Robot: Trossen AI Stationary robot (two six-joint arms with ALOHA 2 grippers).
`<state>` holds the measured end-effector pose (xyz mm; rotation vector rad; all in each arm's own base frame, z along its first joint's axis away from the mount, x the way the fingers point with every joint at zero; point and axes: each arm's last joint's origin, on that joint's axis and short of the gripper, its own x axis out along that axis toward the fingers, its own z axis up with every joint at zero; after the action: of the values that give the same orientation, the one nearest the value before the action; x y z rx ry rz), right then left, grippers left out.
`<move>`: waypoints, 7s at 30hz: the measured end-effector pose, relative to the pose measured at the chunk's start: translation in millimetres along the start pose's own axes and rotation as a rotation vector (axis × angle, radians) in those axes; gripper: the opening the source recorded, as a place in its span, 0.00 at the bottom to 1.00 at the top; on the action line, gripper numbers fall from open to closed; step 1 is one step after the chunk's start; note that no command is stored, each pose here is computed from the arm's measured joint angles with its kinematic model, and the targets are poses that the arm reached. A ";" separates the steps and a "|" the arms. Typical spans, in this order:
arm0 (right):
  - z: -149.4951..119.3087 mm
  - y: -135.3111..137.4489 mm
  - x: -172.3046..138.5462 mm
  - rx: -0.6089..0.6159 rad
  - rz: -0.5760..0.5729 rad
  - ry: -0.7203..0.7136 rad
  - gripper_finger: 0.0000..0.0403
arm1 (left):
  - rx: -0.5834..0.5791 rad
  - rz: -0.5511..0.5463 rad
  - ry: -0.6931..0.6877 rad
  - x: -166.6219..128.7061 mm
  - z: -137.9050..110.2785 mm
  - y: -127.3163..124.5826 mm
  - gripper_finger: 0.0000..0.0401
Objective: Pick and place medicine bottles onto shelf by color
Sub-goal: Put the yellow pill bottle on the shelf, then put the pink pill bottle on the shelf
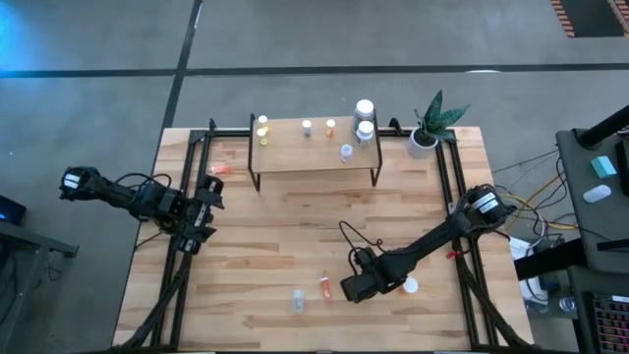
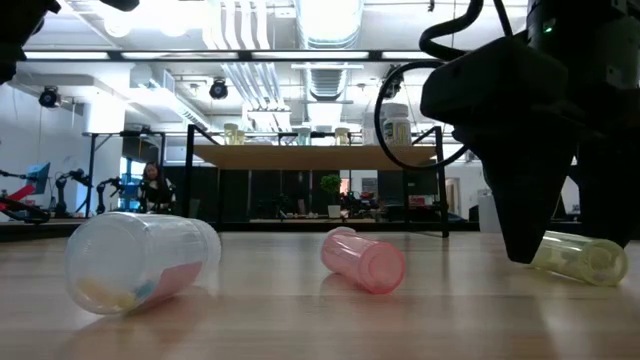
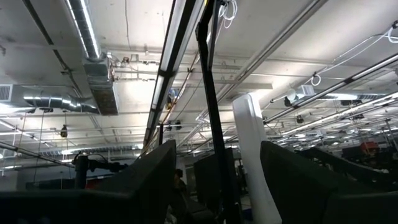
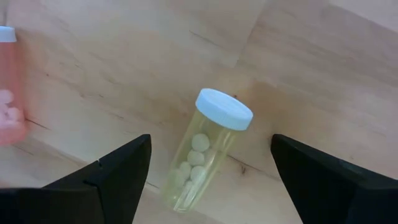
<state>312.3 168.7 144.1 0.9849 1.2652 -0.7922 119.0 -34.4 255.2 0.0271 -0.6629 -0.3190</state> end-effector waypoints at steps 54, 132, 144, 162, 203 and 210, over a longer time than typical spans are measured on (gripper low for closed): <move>0.9 15.5 -16.6 -0.101 0.068 -0.039 0.33 | -0.022 0.000 0.002 -0.2 -0.3 0.0 0.54; 207.5 54.9 -142.3 -0.570 0.253 -1.381 0.25 | -0.052 0.000 0.009 -1.4 -2.2 -0.3 0.54; 248.4 20.4 -122.5 -0.413 0.222 -1.466 0.25 | -0.064 0.000 0.014 -2.1 -3.3 -0.5 0.54; 258.5 21.2 -69.5 -0.320 0.125 -1.552 0.25 | -0.078 0.003 0.031 -1.0 -6.2 -0.4 0.54; 281.2 23.8 -38.1 -0.284 0.012 -1.498 0.51 | -0.079 0.003 0.039 0.7 -7.4 -0.3 0.54; 270.5 30.5 -39.3 -0.327 0.010 -1.499 0.56 | -0.079 0.003 0.040 0.7 -7.4 -0.4 0.54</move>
<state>440.5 -69.4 193.8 -0.0323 0.0449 -0.9459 124.0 -35.5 249.7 -0.0428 -0.6105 -0.3406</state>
